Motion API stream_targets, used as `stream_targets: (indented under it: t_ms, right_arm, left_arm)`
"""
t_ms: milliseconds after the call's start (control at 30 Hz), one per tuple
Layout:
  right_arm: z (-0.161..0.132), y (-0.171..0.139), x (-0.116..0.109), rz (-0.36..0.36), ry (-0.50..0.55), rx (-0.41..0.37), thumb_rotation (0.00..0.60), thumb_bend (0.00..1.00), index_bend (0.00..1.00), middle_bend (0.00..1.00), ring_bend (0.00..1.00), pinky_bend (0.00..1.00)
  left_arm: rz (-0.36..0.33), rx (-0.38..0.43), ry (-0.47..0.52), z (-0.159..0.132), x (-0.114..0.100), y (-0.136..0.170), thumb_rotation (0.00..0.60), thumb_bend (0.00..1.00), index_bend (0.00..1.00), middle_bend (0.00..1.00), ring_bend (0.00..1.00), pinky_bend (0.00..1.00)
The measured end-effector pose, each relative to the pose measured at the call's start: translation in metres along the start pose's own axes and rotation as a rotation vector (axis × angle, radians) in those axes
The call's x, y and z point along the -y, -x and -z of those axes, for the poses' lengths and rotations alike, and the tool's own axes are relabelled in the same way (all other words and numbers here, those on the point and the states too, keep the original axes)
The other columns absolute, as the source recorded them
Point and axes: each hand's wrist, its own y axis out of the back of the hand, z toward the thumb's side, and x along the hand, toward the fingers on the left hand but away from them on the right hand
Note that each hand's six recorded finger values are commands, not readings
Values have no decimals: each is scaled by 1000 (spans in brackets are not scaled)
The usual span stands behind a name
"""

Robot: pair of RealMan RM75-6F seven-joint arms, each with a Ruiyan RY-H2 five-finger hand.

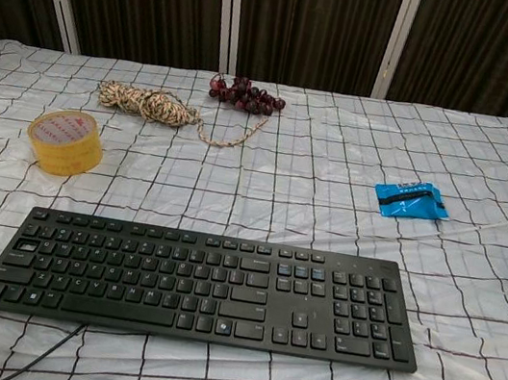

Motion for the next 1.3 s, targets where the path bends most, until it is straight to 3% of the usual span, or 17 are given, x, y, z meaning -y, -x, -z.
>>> stream_targets:
  t_ms: [733,800,933,1033,1167,1300]
  right_arm:
    - [-3,-2,4,-54,-26,4,600,117,61,12,0,73]
    - [-5,-2,4,-56,-14,0,600,120,70,96,42,151]
    - [-15,0,5,-63,22,-25,600,135,121,509,459,531]
    - [-26,4,7,-78,27,-60,600,146,134,698,632,653]
    - [-43,10,18,-142,34,-101,600,268,148,824,761,742]
    - [-67,18,32,-215,25,-154,600,347,153,848,807,769]
  left_arm:
    - [35,-11,-9,0,2,2,600,115,0,0,0,0]
    - [31,-13,-8,1,1,2,600,115,0,0,0,0]
    - [21,-14,-6,0,-1,3,600,113,0,0,0,0]
    - [11,-14,-6,0,-3,3,600,113,0,0,0,0]
    - [6,-17,-4,1,-3,3,600,114,0,0,0,0]
    - [11,-17,-3,1,-2,2,600,114,0,0,0,0]
